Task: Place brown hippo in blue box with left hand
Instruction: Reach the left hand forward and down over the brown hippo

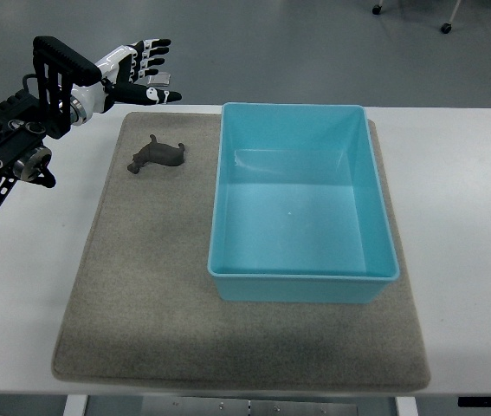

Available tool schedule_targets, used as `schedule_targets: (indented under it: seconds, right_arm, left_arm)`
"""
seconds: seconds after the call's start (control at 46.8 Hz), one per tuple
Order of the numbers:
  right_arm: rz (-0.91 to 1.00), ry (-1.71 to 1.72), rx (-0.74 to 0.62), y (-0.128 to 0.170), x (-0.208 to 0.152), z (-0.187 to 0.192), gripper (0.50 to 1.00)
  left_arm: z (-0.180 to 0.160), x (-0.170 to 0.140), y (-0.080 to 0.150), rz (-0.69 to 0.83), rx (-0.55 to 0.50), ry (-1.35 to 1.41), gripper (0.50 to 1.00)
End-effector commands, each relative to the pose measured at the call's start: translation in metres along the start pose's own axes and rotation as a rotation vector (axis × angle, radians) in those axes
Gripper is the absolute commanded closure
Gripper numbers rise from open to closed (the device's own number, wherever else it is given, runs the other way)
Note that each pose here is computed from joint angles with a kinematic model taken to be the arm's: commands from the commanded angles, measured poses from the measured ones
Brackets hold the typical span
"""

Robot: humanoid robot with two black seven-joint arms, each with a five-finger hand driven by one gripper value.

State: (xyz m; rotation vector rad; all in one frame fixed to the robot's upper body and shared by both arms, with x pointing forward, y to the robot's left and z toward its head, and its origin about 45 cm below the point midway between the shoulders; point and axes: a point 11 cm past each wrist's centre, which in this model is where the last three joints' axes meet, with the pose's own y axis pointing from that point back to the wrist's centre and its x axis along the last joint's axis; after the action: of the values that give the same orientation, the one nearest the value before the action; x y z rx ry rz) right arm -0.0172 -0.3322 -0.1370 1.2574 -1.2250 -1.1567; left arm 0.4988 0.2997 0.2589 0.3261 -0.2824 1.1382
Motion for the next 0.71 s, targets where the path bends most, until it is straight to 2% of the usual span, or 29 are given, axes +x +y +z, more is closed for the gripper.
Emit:
schedule_targets:
  seconds: [0.0,0.385,0.684]
  right_arm:
    - [0.0,0.0,0.0,0.0,0.0,0.0,0.564]
    - [0.0,0.0,0.0,0.0,0.0,0.0,0.564]
    - [0.0,0.0,0.0,0.0,0.0,0.0,0.564]
  left_arm:
    - [-0.004,-0.002,0.003,-0.032,0.023,-0.057,0.553]
    - [-0.005,-0.008,0.022,-0.177,0.068,-0.257,0.557]
    - [-0.016,-0.002,0.027,-0.145,0.097,-0.432,0.566]
